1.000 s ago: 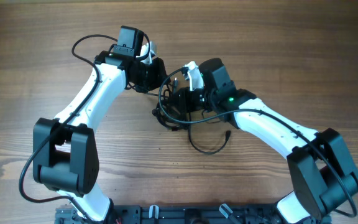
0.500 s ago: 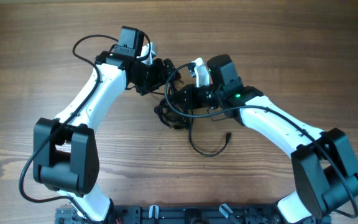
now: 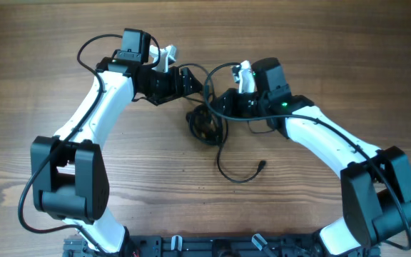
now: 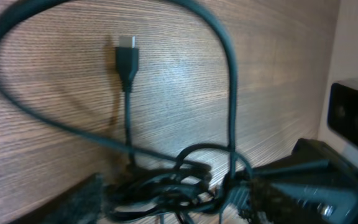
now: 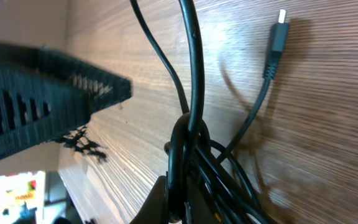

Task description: Untangle cables

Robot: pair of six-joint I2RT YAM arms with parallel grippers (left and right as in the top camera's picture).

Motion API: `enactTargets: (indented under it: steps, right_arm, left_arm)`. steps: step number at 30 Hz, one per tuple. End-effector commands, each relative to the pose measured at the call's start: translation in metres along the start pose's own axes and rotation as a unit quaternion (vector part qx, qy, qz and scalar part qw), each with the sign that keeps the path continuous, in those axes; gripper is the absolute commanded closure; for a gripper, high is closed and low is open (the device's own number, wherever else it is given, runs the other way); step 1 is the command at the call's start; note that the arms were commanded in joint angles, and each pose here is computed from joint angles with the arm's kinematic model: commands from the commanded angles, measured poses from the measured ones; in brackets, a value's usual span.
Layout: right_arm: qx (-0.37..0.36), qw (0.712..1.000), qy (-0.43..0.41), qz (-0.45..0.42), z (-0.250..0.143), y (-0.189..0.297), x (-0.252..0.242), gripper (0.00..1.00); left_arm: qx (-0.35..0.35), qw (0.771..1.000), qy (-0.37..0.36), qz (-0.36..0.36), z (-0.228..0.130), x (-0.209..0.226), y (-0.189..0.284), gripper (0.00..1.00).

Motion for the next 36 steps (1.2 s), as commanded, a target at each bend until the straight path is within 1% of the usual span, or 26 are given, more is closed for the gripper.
enactTargets:
  steps: [1,3,5,7,9,10,15,20,23,26,30,34,36]
  right_arm:
    - [-0.016,0.999,-0.028,0.001,0.007,0.008,0.004,0.96]
    - [-0.016,0.999,-0.028,0.001,0.007,0.008,0.004,0.96]
    - [-0.014,0.999,-0.028,0.004,0.007,0.008,0.004,0.96]
    - [-0.014,0.999,-0.028,0.005,0.007,0.008,0.004,0.96]
    - [-0.014,0.999,-0.028,0.004,0.007,0.008,0.004,0.96]
    - [-0.014,0.999,-0.028,0.004,0.007,0.008,0.004,0.96]
    - [-0.014,1.0,-0.028,0.004,0.007,0.008,0.004,0.96]
    - [-0.014,1.0,-0.027,0.004,0.007,0.008,0.004,0.96]
    - [-0.014,1.0,-0.026,0.004,0.007,0.008,0.004,0.96]
    - [-0.014,1.0,-0.026,0.004,0.007,0.008,0.004,0.96]
    - [-0.014,1.0,-0.028,0.004,0.007,0.008,0.004,0.96]
    - [-0.015,1.0,-0.027,0.002,0.007,0.008,0.004,0.96]
    - [-0.015,1.0,-0.026,0.002,0.007,0.008,0.004,0.96]
  left_arm:
    - [0.005,0.996,-0.086,0.005,-0.001,0.003,-0.001,0.38]
    - [0.011,0.992,-0.122,0.018,-0.004,0.006,-0.002,0.39]
    - [0.009,0.99,-0.135,0.037,-0.004,0.01,-0.002,0.51]
    - [0.018,0.986,-0.162,0.039,-0.005,0.012,-0.005,0.58]
    - [0.026,0.985,-0.167,0.043,-0.005,0.017,-0.01,0.63]
    - [0.031,0.985,-0.163,0.044,-0.005,0.02,-0.014,0.62]
    - [0.062,0.984,-0.158,0.052,-0.005,0.035,-0.035,0.52]
    - [0.074,0.983,-0.16,0.045,-0.008,0.034,-0.043,0.51]
    - [0.09,0.977,-0.19,0.047,-0.015,0.03,-0.048,0.5]
    - [0.088,0.97,-0.203,0.1,-0.018,0.03,-0.055,0.47]
    - [0.098,0.967,-0.212,0.104,-0.024,0.024,-0.061,0.47]
    - [0.092,0.966,-0.21,0.116,-0.022,0.028,-0.058,0.46]
    - [0.093,0.969,-0.202,0.107,-0.021,0.029,-0.055,0.41]
Point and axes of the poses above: each gripper's point midway between its finger pads, its own y axis back along the fingers, its own x axis along the line the jaws close on, z = x × y, the point moved 10 cm from there along y, back along the fingers, and after that the axes turned 11 degrees about y, right-handed, at the moved point
